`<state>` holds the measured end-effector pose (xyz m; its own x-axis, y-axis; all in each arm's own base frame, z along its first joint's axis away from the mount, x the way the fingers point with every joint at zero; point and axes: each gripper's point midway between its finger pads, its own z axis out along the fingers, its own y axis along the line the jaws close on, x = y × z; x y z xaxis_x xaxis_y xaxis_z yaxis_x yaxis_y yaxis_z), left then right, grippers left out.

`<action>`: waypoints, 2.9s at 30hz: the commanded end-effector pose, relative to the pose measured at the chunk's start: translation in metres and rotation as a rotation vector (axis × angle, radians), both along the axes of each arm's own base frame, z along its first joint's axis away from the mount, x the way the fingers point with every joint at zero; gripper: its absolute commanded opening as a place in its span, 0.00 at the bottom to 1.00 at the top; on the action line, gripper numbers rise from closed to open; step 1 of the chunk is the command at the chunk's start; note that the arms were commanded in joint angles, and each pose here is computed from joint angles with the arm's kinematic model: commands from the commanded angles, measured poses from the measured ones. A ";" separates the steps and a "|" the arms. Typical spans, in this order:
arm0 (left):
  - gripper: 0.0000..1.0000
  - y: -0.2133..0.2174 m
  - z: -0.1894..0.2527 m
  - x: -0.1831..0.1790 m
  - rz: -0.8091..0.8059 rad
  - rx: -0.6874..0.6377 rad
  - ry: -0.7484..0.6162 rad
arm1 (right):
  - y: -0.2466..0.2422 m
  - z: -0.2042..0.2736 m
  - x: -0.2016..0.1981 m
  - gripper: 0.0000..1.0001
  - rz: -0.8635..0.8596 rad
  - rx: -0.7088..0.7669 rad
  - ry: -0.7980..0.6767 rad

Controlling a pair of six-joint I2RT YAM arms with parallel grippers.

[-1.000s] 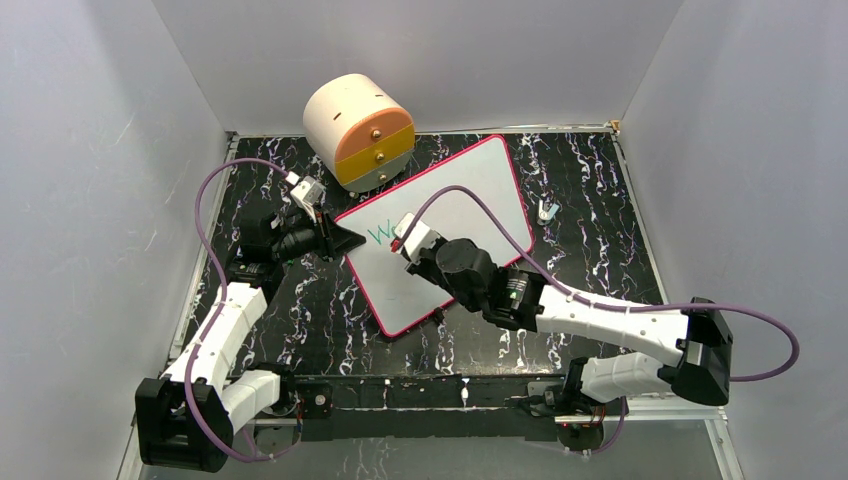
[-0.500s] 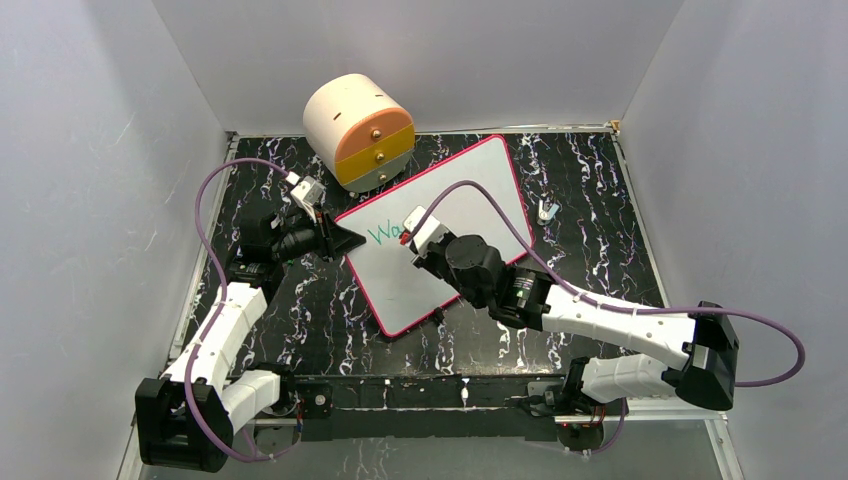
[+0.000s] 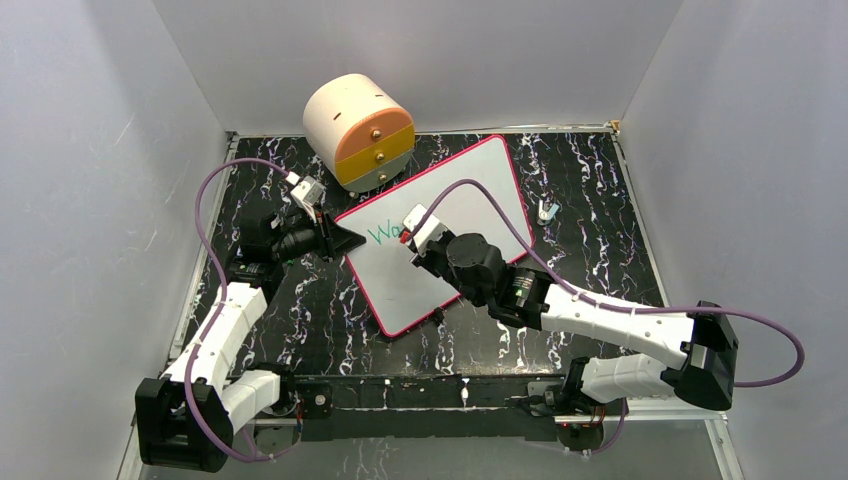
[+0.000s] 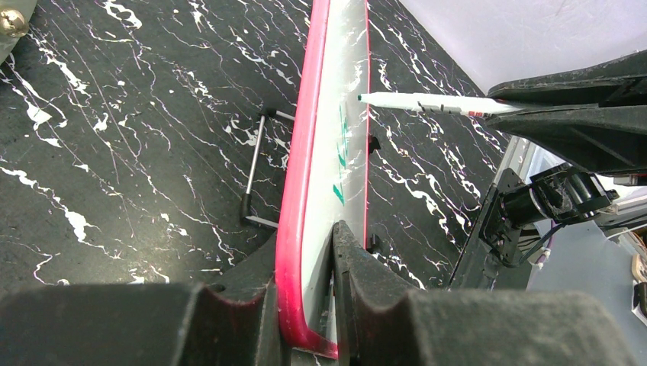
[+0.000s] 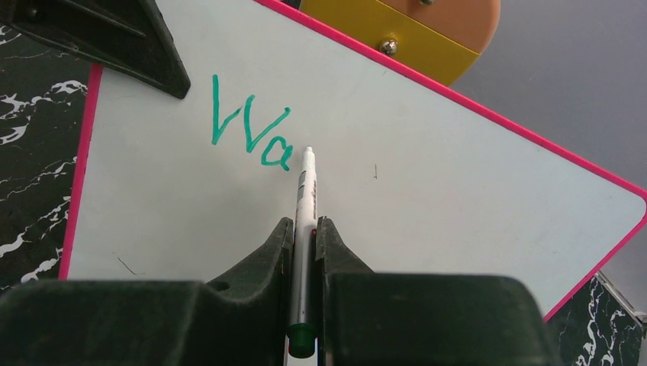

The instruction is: Write a sentence on the whiteboard

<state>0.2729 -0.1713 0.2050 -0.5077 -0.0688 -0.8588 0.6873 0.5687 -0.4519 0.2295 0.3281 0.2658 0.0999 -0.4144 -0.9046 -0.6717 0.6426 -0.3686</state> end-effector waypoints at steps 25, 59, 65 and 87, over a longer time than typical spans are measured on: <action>0.00 0.020 -0.069 -0.005 0.045 0.205 0.094 | -0.001 0.000 0.006 0.00 -0.038 0.034 0.009; 0.00 0.020 -0.070 -0.006 0.044 0.204 0.097 | -0.002 -0.007 0.003 0.00 -0.033 0.047 0.029; 0.00 0.019 -0.069 -0.007 0.038 0.201 0.098 | 0.001 0.000 0.006 0.00 -0.037 0.070 0.008; 0.00 0.016 -0.067 -0.009 0.028 0.201 0.087 | -0.003 0.008 0.013 0.00 -0.067 0.084 -0.014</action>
<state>0.2731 -0.1718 0.2048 -0.5095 -0.0672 -0.8579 0.6880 0.5669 -0.4530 0.2346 0.3266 0.2560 0.0647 -0.3956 -0.9161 -0.6579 0.6734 -0.3372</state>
